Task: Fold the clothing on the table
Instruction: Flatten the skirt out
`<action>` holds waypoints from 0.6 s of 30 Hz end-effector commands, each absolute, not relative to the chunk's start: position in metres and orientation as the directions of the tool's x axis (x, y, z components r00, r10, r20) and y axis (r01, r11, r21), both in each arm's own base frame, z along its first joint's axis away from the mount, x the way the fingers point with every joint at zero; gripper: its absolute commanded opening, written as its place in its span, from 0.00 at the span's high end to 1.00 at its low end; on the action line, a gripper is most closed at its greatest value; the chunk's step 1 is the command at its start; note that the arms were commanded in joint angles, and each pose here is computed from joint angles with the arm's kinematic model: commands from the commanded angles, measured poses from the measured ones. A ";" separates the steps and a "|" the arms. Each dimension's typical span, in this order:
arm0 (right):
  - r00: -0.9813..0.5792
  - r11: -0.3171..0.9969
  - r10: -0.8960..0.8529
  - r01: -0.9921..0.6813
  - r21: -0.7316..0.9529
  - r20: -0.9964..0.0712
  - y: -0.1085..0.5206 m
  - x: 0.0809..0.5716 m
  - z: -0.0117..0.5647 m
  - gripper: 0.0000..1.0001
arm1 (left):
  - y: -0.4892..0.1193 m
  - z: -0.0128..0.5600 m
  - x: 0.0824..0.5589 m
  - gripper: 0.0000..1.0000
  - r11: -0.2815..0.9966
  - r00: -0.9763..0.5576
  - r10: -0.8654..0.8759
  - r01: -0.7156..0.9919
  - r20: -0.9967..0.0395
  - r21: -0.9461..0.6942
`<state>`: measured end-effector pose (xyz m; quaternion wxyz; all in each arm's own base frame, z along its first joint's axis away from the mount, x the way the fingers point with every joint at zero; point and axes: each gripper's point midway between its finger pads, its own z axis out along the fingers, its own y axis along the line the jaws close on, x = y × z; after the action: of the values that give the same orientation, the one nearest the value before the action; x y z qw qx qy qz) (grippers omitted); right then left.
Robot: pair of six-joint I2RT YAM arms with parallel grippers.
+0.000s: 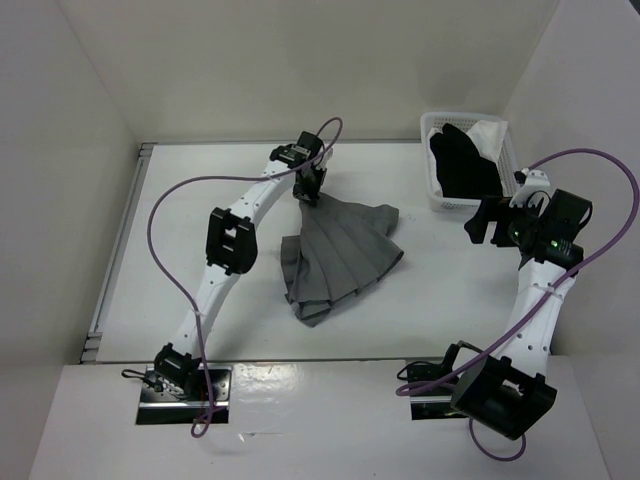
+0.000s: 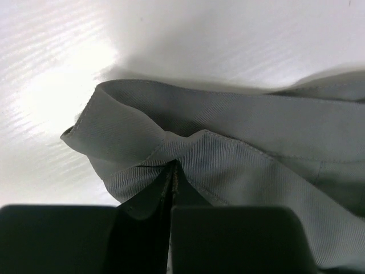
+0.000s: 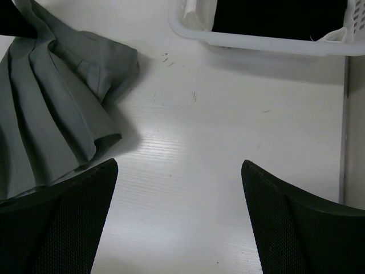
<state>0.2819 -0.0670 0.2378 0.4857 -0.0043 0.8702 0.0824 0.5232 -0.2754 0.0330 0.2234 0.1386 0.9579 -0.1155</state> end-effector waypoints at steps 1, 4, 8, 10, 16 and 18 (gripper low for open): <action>-0.509 0.984 0.062 -0.113 0.139 -0.859 -0.063 0.280 0.240 0.08 | -0.263 0.067 0.508 1.00 0.891 -0.850 0.281 0.404 -0.446 -0.207; -0.500 0.983 0.059 -0.122 0.137 -0.864 -0.061 0.279 0.243 0.08 | -0.231 0.105 0.515 1.00 0.898 -0.826 0.286 0.408 -0.485 -0.164; -0.484 0.982 0.059 -0.128 0.137 -0.873 -0.059 0.280 0.248 0.08 | -0.191 0.116 0.508 1.00 0.912 -0.858 0.246 0.363 -0.452 -0.191; -0.477 0.983 0.055 -0.129 0.131 -0.877 -0.059 0.279 0.248 0.08 | -0.180 0.107 0.491 1.00 0.909 -0.886 0.245 0.351 -0.394 -0.225; -0.473 0.980 0.055 -0.144 0.139 -0.879 -0.056 0.280 0.247 0.08 | -0.180 0.126 0.471 0.46 0.876 -0.859 0.247 0.396 -0.449 -0.276; -0.464 0.979 0.052 -0.153 0.137 -0.884 -0.054 0.279 0.250 0.08 | -0.183 0.143 0.479 0.21 0.876 -0.845 0.227 0.394 -0.485 -0.276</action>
<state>0.2786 -0.0564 0.2407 0.4969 -0.0182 0.8619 0.0995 0.4689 -0.1533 0.0982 0.1601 0.1312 0.9672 -0.1472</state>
